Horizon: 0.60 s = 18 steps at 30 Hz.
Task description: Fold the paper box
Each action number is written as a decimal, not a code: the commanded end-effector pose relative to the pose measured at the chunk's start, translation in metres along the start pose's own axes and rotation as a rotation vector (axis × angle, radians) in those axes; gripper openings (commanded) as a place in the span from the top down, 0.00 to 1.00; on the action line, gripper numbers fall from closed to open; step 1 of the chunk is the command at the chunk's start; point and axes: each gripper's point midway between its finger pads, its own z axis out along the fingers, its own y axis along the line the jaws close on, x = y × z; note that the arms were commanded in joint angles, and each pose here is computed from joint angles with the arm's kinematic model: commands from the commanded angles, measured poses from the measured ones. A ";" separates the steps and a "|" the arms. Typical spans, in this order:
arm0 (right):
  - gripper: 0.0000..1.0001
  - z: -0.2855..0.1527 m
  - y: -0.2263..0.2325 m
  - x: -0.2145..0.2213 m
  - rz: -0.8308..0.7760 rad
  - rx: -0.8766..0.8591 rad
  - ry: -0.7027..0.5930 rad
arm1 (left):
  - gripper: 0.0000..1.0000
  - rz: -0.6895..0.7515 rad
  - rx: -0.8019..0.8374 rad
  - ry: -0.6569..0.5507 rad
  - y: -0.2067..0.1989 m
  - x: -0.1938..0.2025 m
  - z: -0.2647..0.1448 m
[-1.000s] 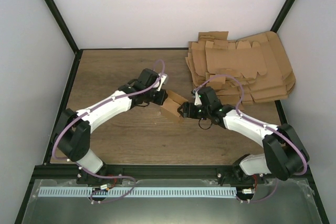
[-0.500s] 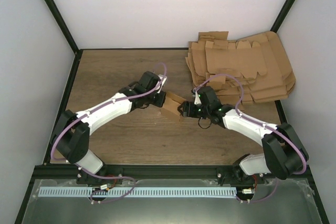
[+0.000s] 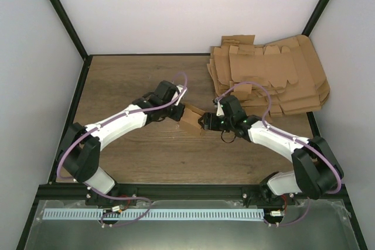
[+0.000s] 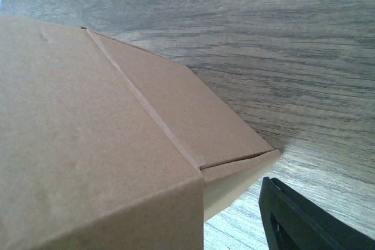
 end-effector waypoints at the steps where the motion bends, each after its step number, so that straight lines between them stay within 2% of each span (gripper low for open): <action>1: 0.32 -0.004 0.008 -0.011 -0.025 0.015 -0.011 | 0.96 -0.048 0.030 0.066 -0.002 0.030 0.009; 7: 0.31 -0.017 0.016 -0.023 -0.052 0.022 -0.032 | 0.96 -0.078 -0.018 0.075 0.008 0.046 0.011; 11: 0.31 -0.037 0.027 -0.030 -0.065 0.010 -0.055 | 0.96 -0.109 -0.059 0.058 0.013 0.035 0.002; 18: 0.44 -0.037 0.028 -0.036 -0.131 0.062 -0.041 | 0.92 -0.137 -0.071 0.008 0.003 0.012 -0.006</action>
